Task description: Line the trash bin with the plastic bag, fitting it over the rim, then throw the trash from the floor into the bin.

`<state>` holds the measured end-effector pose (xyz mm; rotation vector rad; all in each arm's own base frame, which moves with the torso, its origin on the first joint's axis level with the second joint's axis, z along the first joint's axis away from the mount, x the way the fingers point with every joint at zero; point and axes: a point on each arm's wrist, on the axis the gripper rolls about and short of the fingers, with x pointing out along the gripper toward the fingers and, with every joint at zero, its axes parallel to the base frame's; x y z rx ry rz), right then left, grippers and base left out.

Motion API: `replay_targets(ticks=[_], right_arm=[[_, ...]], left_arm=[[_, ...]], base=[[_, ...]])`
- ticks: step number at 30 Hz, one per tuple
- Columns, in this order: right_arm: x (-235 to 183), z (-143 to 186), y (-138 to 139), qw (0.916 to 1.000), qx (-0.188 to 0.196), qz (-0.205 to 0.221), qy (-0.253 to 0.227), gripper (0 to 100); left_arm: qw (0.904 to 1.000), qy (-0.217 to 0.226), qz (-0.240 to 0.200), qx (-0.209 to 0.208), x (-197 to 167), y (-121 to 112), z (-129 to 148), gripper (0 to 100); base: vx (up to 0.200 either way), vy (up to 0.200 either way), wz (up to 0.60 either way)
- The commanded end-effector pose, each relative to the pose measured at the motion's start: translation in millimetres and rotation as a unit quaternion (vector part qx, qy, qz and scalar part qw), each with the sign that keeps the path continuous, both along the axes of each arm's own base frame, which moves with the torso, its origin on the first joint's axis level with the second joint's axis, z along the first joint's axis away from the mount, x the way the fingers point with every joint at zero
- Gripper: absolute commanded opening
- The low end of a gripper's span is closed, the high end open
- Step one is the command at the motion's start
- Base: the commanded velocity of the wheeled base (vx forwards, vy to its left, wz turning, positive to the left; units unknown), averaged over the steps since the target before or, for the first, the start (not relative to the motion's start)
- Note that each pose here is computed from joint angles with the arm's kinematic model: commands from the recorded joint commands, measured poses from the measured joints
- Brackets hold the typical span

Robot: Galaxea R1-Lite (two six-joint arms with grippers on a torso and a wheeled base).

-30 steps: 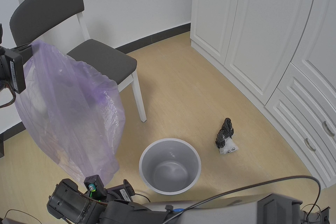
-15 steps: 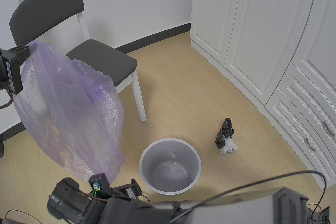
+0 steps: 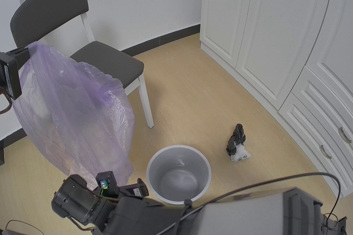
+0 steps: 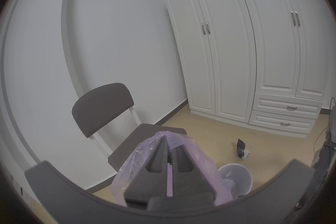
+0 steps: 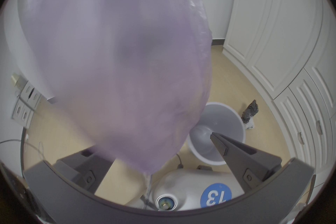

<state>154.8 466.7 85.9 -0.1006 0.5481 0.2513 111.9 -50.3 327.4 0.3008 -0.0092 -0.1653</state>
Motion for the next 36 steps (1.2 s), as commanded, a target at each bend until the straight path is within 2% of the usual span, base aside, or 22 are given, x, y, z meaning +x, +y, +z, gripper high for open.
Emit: replay_targets(ticks=[1, 8, 13, 18, 23, 29, 36], right_arm=[[14, -2, -4, 0.9998, 0.000, -0.018, -0.001, 100], [6, 9, -8, 0.9998, -0.005, -0.017, 0.002, 100], [5, 19, -21, 0.9993, -0.019, -0.030, 0.012, 100], [12, 20, -32, 0.9986, -0.023, -0.046, 0.015, 100], [13, 14, -45, 0.9973, -0.046, -0.054, 0.021, 100], [16, 17, -55, 0.9965, -0.047, -0.065, 0.024, 100], [25, 25, -60, 0.9964, -0.031, -0.077, 0.019, 100]], left_arm=[[1.0000, 0.000, 0.001, -0.003, -1, 1, 0, 0], [1.0000, 0.007, 0.001, -0.006, -1, 0, -5, 0], [1.0000, 0.006, 0.002, -0.006, -2, 1, -5, 0], [1.0000, 0.005, 0.002, -0.007, -3, 2, -5, 0], [1.0000, 0.002, 0.003, -0.008, -3, 2, -3, 0], [0.9999, -0.001, 0.003, -0.010, -4, 2, -1, 0], [0.9999, -0.002, 0.003, -0.011, -5, 3, -1, 0]], base=[[0.000, 0.000, 0.00], [0.000, 0.000, 0.00], [0.000, 0.000, 0.00], [0.000, 0.000, 0.00], [0.000, 0.000, 0.00], [0.000, 0.000, 0.00], [0.000, 0.000, 0.00]])
